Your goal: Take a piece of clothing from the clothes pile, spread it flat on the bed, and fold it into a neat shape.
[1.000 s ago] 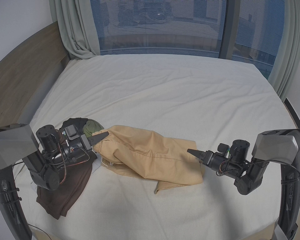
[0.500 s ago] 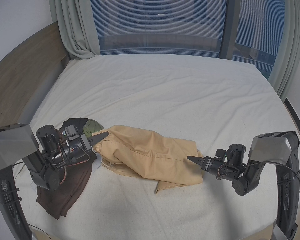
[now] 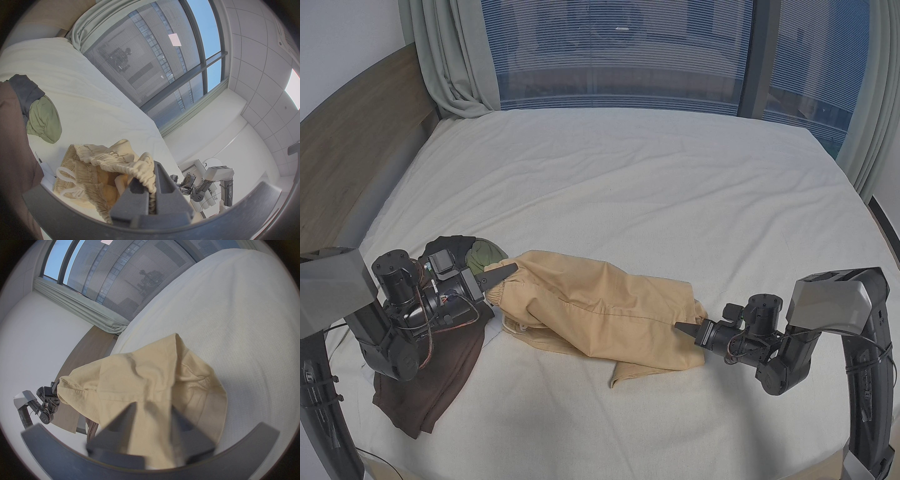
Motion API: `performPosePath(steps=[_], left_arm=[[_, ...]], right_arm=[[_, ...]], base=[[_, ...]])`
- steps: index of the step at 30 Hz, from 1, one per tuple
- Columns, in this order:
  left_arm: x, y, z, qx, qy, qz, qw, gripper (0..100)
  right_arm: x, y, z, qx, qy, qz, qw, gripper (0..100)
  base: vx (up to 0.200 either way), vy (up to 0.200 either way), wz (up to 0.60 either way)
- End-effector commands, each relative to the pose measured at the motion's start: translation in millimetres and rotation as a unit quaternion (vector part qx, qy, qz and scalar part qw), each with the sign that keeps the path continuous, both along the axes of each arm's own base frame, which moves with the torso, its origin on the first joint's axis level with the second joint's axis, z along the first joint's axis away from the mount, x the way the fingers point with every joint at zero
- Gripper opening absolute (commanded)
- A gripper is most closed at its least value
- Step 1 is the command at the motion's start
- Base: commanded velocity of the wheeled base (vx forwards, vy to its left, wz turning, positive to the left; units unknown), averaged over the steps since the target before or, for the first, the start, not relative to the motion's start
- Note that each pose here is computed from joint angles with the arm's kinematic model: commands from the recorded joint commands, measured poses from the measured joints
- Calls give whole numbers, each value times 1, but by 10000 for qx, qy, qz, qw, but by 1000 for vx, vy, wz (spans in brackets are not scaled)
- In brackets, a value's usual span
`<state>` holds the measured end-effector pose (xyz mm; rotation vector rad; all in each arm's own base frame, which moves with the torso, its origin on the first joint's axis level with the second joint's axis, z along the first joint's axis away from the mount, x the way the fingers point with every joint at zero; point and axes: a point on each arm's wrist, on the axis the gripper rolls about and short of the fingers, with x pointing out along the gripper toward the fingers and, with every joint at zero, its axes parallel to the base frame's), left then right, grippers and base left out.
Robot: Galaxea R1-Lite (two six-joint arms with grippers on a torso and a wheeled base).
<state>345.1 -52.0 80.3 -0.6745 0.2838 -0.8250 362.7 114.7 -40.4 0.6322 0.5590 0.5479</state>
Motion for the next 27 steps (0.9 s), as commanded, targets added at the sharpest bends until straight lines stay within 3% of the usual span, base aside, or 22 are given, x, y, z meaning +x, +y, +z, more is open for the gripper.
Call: performPosePath(steps=[1, 7, 12, 21, 27], left_arm=[[0, 0, 0, -1, 3, -1, 10000, 0], [0, -1, -2, 2, 33, -9, 10000, 0], [2, 0, -6, 11, 65, -1, 10000, 0], [5, 1, -12, 29, 130, 15, 9999, 0], [4, 0, -12, 30, 138, 7, 9999, 0]], right_arm=[[0, -1, -3, -4, 24, -12, 10000, 0], [-8, -9, 19, 96, -234, -1, 9997, 0], [-22, -19, 39, 269, -346, 338, 9985, 0], [-42, -27, 41, 468, -218, 968, 9940, 0], [-40, -22, 38, 512, -200, 1143, 9919, 0]], base=[[0, 0, 0], [0, 0, 0], [0, 0, 0], [0, 0, 0], [0, 0, 0]])
